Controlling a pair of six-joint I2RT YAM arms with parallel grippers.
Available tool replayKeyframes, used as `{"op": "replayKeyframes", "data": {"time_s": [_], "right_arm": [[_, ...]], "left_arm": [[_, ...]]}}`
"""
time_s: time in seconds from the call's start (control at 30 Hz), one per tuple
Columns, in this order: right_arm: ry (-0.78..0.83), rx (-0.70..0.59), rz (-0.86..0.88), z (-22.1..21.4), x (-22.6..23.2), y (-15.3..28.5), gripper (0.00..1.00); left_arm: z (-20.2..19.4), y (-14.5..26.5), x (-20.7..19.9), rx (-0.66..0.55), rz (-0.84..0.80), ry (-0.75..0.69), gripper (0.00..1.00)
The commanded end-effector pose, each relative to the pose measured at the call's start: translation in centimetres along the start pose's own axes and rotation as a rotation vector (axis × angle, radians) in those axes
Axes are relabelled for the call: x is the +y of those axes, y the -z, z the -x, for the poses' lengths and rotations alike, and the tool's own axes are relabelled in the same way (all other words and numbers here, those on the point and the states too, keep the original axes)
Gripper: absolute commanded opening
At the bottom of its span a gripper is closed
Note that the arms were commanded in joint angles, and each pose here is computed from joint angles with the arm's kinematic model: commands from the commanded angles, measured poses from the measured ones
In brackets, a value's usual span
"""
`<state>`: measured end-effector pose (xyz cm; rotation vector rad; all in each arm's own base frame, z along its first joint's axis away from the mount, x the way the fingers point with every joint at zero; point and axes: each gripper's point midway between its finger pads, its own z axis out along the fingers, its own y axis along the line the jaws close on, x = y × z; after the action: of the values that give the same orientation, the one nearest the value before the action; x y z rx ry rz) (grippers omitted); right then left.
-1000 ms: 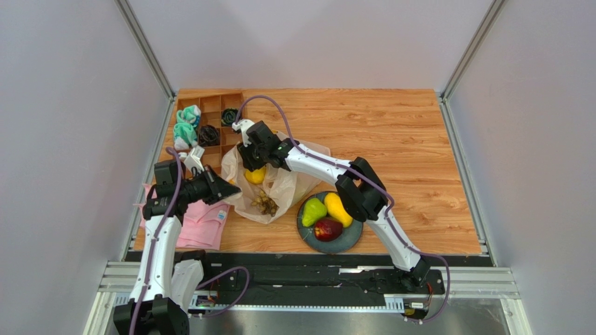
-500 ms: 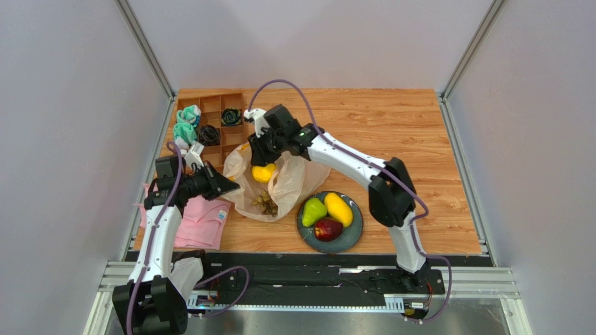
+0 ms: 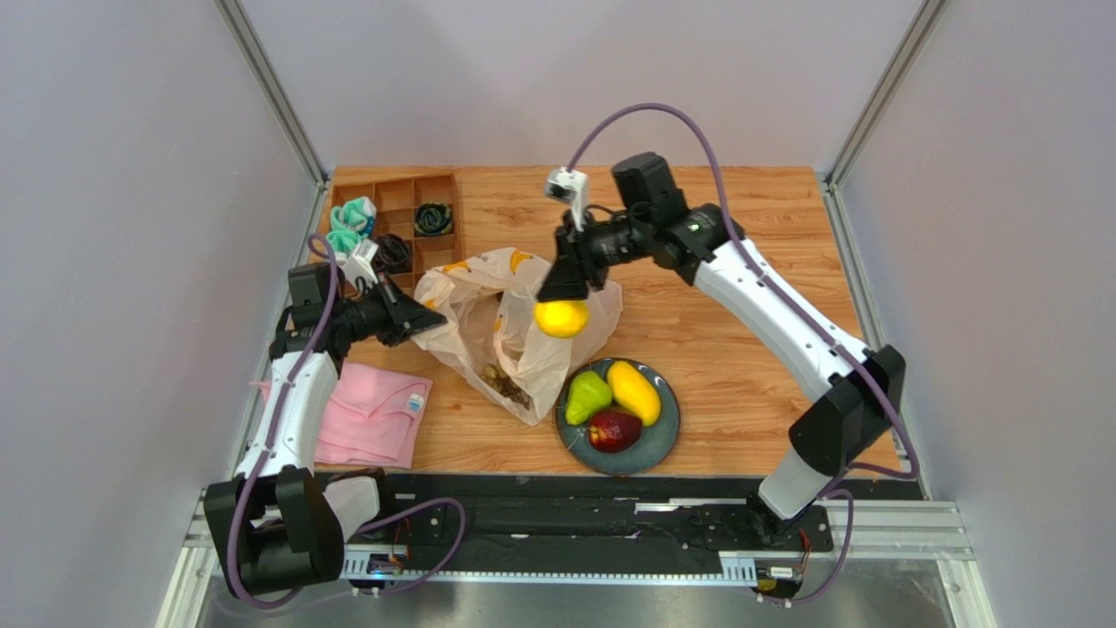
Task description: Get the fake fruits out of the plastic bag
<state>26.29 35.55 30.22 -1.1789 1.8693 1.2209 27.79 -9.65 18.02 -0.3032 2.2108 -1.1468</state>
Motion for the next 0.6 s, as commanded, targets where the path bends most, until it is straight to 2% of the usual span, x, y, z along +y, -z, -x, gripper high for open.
{"op": "replayKeyframes", "data": {"time_s": [0.0, 0.03, 0.1, 0.13, 0.23, 0.57], "right_arm": [[-0.196, 0.186, -0.23, -8.8, -4.8, 6.3, 0.02], [-0.373, 0.2, -0.278, -11.6, -5.3, 7.0, 0.02], [-0.536, 0.129, -0.351, -13.2, -7.7, 9.0, 0.02], [-0.601, 0.142, -0.393, -15.7, -8.0, 9.6, 0.01], [-0.616, 0.182, -0.496, -18.6, -9.4, 11.0, 0.0], [-0.572, 0.238, -0.686, -22.6, -13.9, 11.2, 0.02]], "left_arm": [[1.8, 0.4, -1.1, -0.048, -0.025, -0.057, 0.0], [1.9, 0.3, -0.9, -0.054, -0.017, -0.064, 0.0], [1.9, 0.4, -0.9, -0.058, -0.012, -0.081, 0.0], [1.9, 0.4, -0.7, -0.058, -0.006, -0.094, 0.0], [1.8, 0.4, -0.5, -0.044, 0.007, -0.099, 0.0], [1.4, 0.5, 0.4, -0.019, 0.04, -0.113, 0.0]]}}
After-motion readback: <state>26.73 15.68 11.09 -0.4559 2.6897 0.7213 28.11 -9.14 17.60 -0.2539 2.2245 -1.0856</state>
